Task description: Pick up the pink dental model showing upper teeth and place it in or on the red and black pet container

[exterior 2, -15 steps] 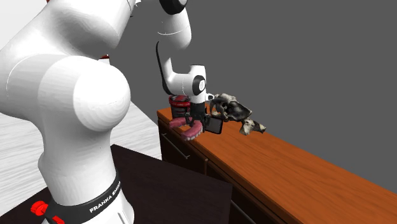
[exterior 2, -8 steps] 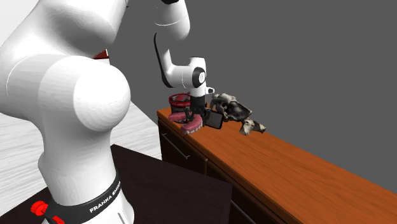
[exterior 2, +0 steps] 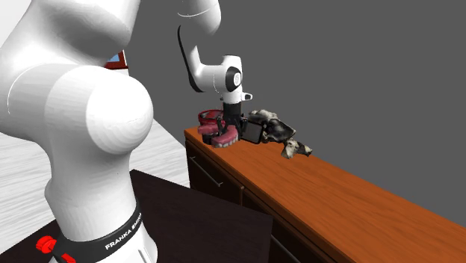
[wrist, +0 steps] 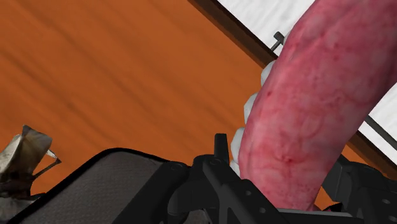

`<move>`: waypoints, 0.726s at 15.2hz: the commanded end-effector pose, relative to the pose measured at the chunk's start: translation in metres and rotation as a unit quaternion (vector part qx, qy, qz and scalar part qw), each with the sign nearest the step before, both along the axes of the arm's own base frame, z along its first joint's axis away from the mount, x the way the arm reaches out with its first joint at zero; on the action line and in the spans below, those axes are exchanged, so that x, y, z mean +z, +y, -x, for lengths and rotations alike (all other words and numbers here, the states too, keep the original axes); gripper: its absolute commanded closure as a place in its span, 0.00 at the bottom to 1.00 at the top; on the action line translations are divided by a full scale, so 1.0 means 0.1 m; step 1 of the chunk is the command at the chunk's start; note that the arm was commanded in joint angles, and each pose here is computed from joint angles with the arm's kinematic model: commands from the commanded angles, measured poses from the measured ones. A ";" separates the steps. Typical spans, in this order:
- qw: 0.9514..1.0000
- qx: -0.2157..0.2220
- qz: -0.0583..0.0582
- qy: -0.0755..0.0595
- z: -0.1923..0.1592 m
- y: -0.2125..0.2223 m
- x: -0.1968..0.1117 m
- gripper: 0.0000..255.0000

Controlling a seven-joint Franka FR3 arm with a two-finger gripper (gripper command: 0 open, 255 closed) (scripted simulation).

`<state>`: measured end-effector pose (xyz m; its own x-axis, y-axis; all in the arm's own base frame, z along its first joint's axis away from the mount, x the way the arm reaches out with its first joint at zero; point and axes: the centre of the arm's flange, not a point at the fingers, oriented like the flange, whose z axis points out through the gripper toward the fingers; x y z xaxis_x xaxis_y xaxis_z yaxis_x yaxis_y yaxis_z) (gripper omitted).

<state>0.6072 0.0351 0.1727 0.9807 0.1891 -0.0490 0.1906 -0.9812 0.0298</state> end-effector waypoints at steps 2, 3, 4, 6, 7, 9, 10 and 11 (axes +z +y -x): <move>1.000 0.000 0.000 0.000 0.01 0.00 0.17 1.00; 1.000 0.000 0.000 0.000 0.01 0.00 0.22 1.00; 1.000 0.000 0.000 0.000 0.01 0.00 0.28 1.00; 1.000 0.000 0.000 0.000 0.01 0.00 0.38 1.00; 1.000 0.000 0.000 0.000 0.01 0.00 0.44 1.00; 1.000 0.000 0.000 0.000 0.01 0.00 0.54 1.00; 1.000 0.000 0.000 0.000 0.01 0.00 0.59 1.00; 1.000 0.000 0.000 0.000 0.01 0.00 0.65 1.00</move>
